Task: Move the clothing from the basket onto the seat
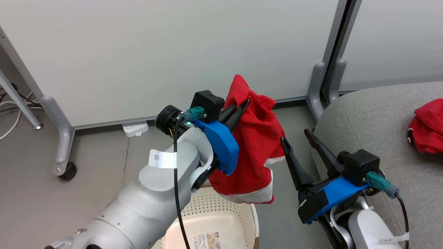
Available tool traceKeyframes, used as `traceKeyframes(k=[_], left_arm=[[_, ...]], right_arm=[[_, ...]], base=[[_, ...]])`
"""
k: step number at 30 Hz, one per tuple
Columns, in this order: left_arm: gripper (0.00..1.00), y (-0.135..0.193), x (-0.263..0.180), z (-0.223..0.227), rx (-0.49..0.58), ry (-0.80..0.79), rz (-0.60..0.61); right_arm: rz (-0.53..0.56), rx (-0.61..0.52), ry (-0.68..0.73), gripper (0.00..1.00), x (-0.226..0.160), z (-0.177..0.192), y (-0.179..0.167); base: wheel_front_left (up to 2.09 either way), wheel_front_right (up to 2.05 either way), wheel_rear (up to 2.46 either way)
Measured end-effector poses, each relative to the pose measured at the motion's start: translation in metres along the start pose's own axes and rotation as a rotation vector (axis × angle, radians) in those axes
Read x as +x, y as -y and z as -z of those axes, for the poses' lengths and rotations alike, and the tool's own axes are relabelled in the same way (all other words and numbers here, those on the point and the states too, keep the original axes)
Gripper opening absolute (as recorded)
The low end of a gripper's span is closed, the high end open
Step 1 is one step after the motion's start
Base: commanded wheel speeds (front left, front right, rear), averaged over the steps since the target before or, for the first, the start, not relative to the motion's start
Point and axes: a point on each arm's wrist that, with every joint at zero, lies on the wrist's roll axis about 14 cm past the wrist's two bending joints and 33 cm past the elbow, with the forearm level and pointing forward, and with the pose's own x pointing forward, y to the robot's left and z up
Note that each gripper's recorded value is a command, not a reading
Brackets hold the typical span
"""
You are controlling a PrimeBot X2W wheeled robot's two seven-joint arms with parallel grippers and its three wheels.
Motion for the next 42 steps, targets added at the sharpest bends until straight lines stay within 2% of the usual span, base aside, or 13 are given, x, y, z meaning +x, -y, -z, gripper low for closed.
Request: traceKeyframes(k=[6,17,25,31,40,41,42], left_arm=[[0.0,0.0,0.0,0.005,-0.017,-0.006,0.002],[0.0,0.001,0.002,0.006,-0.035,-0.006,0.009],[0.0,0.002,-0.001,0.005,-0.037,-0.005,0.009],[0.0,0.006,-0.005,0.0,-0.045,0.006,0.009],[0.0,0.015,-0.009,-0.007,-0.043,0.016,0.024],[0.0,0.016,-0.009,-0.006,-0.044,0.015,0.028],[0.0,0.018,-0.009,-0.006,-0.042,0.013,0.032]], right_arm=[[-0.013,0.011,-0.028,1.0,0.0,0.008,-0.005],[-0.094,-0.022,-0.163,1.0,0.008,0.05,-0.027],[-0.162,-0.072,-0.182,1.0,0.029,0.059,-0.041],[-0.171,-0.12,-0.207,1.0,0.041,0.065,-0.039],[-0.192,-0.106,-0.211,1.0,0.052,0.068,-0.045],[-0.198,-0.099,-0.21,0.73,0.052,0.068,-0.047],[-0.203,-0.093,-0.213,0.16,0.052,0.068,-0.049]], base=[[0.0,0.0,0.0],[0.0,0.0,0.0],[0.0,0.0,0.0],[0.0,0.0,0.0],[0.0,0.0,0.0],[0.0,0.0,0.0],[0.0,0.0,0.0]])
